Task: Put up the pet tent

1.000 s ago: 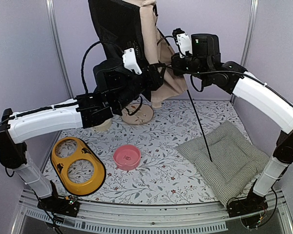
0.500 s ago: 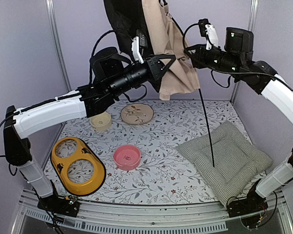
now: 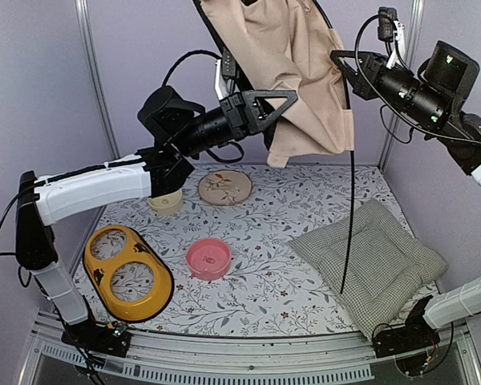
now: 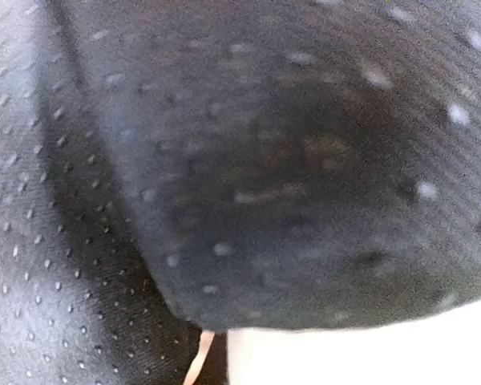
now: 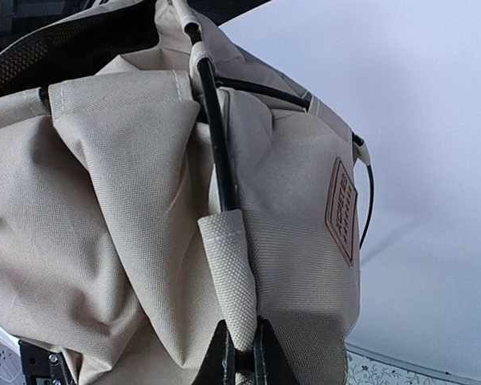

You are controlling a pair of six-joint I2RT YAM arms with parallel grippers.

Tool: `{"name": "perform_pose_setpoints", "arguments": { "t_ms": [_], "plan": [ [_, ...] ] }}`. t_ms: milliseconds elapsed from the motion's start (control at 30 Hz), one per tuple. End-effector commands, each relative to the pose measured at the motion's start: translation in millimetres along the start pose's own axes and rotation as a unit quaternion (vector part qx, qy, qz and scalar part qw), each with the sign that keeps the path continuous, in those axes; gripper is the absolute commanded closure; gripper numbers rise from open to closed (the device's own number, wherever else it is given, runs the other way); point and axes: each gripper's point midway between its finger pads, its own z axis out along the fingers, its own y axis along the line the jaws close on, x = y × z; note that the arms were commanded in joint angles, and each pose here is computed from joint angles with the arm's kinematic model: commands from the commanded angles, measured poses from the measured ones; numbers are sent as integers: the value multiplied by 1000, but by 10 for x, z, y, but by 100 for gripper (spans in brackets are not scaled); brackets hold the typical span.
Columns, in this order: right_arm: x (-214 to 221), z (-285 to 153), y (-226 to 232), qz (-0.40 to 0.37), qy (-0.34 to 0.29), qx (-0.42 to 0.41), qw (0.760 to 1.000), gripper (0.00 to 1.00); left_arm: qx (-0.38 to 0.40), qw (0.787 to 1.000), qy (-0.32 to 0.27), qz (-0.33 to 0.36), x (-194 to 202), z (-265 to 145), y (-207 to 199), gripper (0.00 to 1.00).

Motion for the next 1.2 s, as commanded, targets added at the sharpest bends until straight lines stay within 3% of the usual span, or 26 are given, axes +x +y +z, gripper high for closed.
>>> {"name": "perform_pose_setpoints", "arguments": {
  "t_ms": [0, 300, 467, 667, 933, 1167],
  "plan": [
    [-196, 110, 176, 29, -79, -25, 996, 100, -32, 996, -3, -82, 154, -514, 399, 100],
    [1139, 866, 585, 38, -11, -15, 999, 100, -140, 962, -54, -229, 754, -1907, 1113, 100],
    [1791, 1260, 672, 52, 29, -15, 998, 100, -254, 923, -67, -282, 1217, -2669, 1409, 100],
    [2140, 1566, 614, 64, 36, 13, 997, 100, -386, 864, -60, -317, 1551, -3286, 1684, 100],
    [2007, 1544, 528, 60, 8, 35, 998, 100, -451, 850, -9, -272, 1522, -3344, 1771, 100],
    [1412, 1141, 460, 53, -59, 38, 996, 100, -376, 906, 79, -178, 1144, -2550, 1534, 100]
  ]
}}
